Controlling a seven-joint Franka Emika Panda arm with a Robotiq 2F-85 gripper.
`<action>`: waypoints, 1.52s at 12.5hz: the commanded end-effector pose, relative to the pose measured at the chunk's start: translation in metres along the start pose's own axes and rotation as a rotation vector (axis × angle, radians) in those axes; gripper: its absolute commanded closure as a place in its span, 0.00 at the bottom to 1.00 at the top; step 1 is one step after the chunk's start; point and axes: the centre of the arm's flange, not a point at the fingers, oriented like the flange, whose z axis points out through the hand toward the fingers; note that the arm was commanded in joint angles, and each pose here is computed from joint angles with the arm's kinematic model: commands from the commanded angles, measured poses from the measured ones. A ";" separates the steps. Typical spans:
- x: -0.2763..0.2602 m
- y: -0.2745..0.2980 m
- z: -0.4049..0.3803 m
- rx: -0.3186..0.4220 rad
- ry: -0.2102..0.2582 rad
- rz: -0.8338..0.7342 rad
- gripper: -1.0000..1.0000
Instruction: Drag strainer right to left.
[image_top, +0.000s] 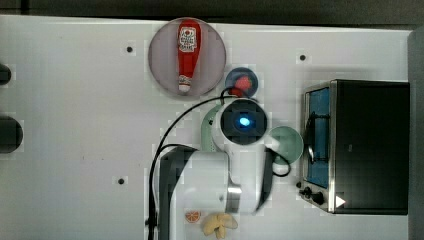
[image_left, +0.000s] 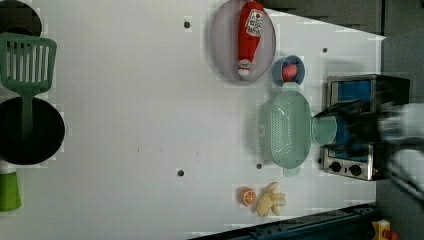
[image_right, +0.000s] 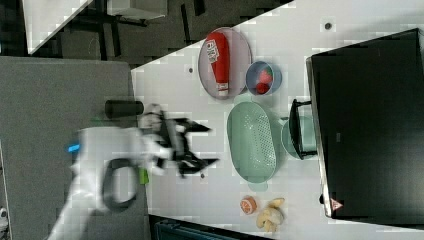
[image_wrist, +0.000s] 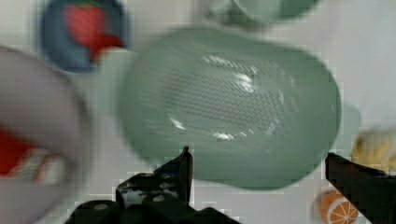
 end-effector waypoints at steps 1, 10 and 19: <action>-0.012 -0.003 0.027 0.069 0.017 0.120 0.00; -0.036 -0.028 0.158 0.058 0.013 0.179 0.00; -0.108 -0.043 0.163 0.067 0.024 0.171 0.00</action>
